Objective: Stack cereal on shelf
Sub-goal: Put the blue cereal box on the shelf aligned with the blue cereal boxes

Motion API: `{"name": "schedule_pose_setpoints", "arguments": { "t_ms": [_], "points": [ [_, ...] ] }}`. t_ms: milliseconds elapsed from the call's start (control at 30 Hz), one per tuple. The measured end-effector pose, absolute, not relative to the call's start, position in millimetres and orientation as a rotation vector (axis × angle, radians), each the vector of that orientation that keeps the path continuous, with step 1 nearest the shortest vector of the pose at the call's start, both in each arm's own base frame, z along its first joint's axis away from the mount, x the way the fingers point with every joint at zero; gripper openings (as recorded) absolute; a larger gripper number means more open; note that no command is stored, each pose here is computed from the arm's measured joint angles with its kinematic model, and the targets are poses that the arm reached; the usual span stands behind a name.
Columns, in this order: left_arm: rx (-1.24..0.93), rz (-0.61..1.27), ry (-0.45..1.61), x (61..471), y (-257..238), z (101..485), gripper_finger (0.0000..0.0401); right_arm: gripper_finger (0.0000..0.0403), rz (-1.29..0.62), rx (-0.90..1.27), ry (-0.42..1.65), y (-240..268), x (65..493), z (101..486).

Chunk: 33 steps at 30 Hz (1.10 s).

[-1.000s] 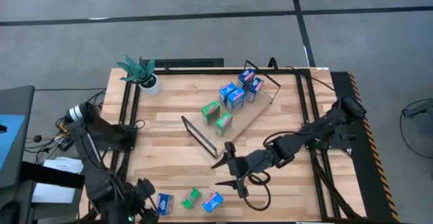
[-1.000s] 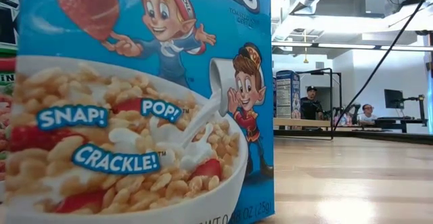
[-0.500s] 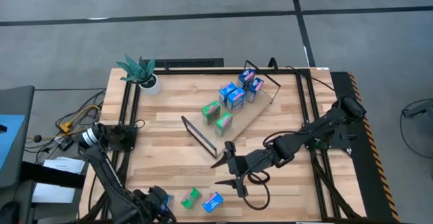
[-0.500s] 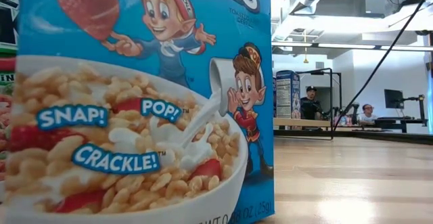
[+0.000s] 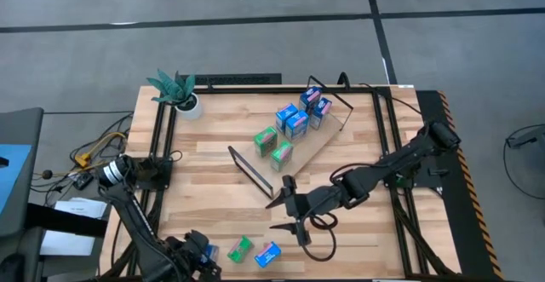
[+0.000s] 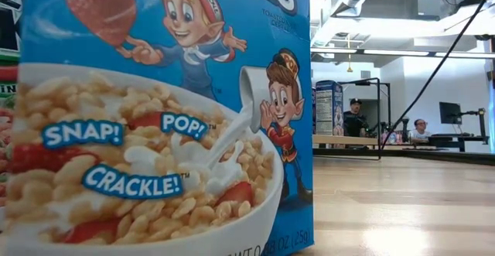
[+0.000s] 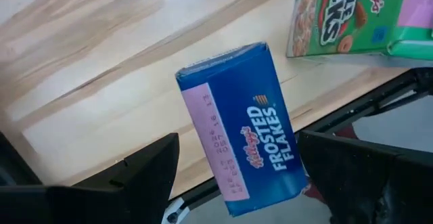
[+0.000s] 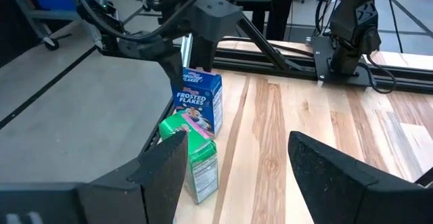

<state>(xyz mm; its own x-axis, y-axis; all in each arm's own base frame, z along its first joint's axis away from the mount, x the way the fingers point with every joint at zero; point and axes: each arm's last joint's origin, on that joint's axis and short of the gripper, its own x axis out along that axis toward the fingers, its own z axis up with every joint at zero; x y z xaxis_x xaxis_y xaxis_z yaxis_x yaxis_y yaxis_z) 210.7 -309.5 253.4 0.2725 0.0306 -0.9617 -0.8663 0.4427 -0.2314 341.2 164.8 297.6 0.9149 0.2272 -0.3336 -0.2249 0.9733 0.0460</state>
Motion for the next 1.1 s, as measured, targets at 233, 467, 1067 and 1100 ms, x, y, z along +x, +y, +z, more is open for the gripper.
{"name": "schedule_pose_setpoints", "arguments": {
  "t_ms": [233, 467, 1067, 1100],
  "points": [
    [-0.963, 0.733, 1.135, 213, -310, 253, 0.0293, 0.0282, 0.218, 0.009, 0.345, 159, 344, 298],
    [-1.005, 0.707, 1.145, 216, -313, 254, 0.0293, 0.0282, 0.209, 0.011, 0.346, 156, 345, 298],
    [-0.979, 0.712, 1.17, 218, -318, 243, 0.0219, 0.0282, 0.197, 0.011, 0.353, 152, 347, 297],
    [-0.987, 0.705, 1.169, 219, -319, 243, 0.0216, 0.0282, 0.197, 0.011, 0.354, 152, 347, 297]
  ]
}}
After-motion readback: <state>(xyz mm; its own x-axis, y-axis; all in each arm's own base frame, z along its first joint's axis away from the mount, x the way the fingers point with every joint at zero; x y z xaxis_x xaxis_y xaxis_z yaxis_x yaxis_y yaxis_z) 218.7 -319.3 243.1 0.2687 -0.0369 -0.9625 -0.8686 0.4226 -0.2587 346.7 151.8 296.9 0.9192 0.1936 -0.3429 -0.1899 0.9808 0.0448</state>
